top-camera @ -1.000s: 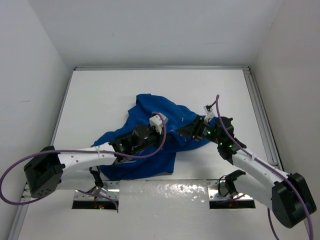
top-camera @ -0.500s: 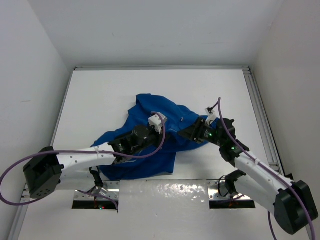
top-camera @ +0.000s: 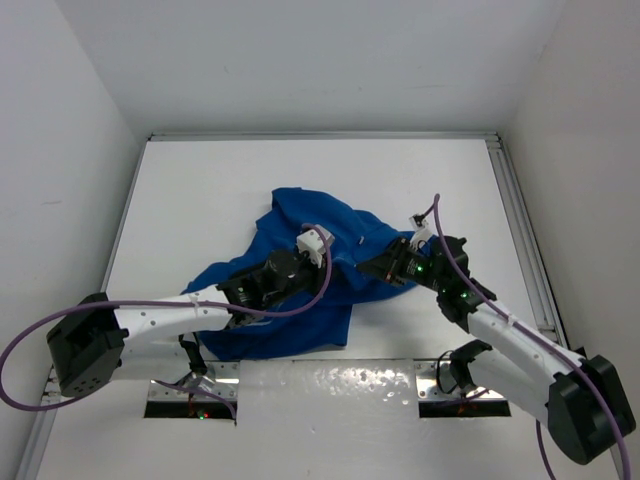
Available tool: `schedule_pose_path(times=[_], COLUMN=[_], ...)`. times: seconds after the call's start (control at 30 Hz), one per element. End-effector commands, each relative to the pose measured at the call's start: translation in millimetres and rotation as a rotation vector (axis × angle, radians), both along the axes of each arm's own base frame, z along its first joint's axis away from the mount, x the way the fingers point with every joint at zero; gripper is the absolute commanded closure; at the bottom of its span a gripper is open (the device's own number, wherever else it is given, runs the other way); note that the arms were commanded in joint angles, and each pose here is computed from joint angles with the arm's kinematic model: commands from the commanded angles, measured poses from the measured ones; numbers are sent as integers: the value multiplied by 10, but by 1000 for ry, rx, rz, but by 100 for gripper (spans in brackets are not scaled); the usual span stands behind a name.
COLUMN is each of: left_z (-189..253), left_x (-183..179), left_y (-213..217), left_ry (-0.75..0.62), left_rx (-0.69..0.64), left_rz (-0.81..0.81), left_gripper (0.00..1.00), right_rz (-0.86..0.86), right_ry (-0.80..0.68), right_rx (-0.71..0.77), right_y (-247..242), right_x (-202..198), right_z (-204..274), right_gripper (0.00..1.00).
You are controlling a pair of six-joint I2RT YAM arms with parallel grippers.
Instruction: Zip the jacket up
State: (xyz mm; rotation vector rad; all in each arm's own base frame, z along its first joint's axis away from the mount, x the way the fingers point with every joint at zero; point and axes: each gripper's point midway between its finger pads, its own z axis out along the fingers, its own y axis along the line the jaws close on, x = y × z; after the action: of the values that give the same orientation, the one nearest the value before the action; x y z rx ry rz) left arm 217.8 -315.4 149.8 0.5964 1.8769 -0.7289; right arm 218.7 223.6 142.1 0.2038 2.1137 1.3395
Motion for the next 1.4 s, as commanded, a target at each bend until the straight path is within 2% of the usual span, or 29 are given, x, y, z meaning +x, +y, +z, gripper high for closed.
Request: schedule_pose_path(times=[0.0,0.03,0.53,0.83,0.97,1.0,1.03,1.07,1.1,1.13,1.17,1.2,1.23,1.27,1.3,1.33,1.37], left_z=[333,360,610,771,1180,1278,1490,1600,1607,1872,1949,2027,2118,2123,2172,2092,2061], left_x=[69,72,305,836,1269,1330,1426,1497,1611,1698,1810,1864,1914,1965,2005,1997,1980], left_y=[-81,-67,13,235,202,174,96,86,68,50,112,101,20,26,-9,-2,-2], left_ry=[-65,-72,-156,-229,-288,-312,-345,-357,-376,-395,-400,-411,-417,-409,-397,-366,-324], left_rx=[-69,-75,-44,-10,-40,-36,-57,-67,-22,-38,-41,-48,-59,-46,-54,-36,-75], left_rz=[10,17,121,286,340,338,341,355,364,377,398,393,364,369,376,377,395], left_gripper=[100,100,100,100,100,100,100,100,100,100,97,88,74,50,34,24,16], right_rz=[-37,-39,-145,-390,-429,-410,-412,-403,-387,-395,-400,-400,-399,-397,-397,-394,-389], right_ry=[-34,-31,-49,-139,-259,-249,-300,-305,-308,-347,-364,-380,-395,-398,-405,-390,-381], right_rx=[-8,-24,-207,-447,-400,-417,-395,-389,-382,-358,-348,-338,-342,-343,-352,-372,-386], right_y=[-30,-50,-399,-946,-873,-819,-762,-722,-669,-646,-640,-638,-645,-651,-670,-693,-708], right_x=[79,66,-3,257,523,598,709,751,795,840,855,849,844,827,809,782,762], right_z=[38,12,-247,-181,317,319,643,736,792,994,1076,1157,1215,1232,1246,1187,1149], right_gripper=[95,100,100,100,100,100,100,100,100,100,100,100,100,98,92,74,63])
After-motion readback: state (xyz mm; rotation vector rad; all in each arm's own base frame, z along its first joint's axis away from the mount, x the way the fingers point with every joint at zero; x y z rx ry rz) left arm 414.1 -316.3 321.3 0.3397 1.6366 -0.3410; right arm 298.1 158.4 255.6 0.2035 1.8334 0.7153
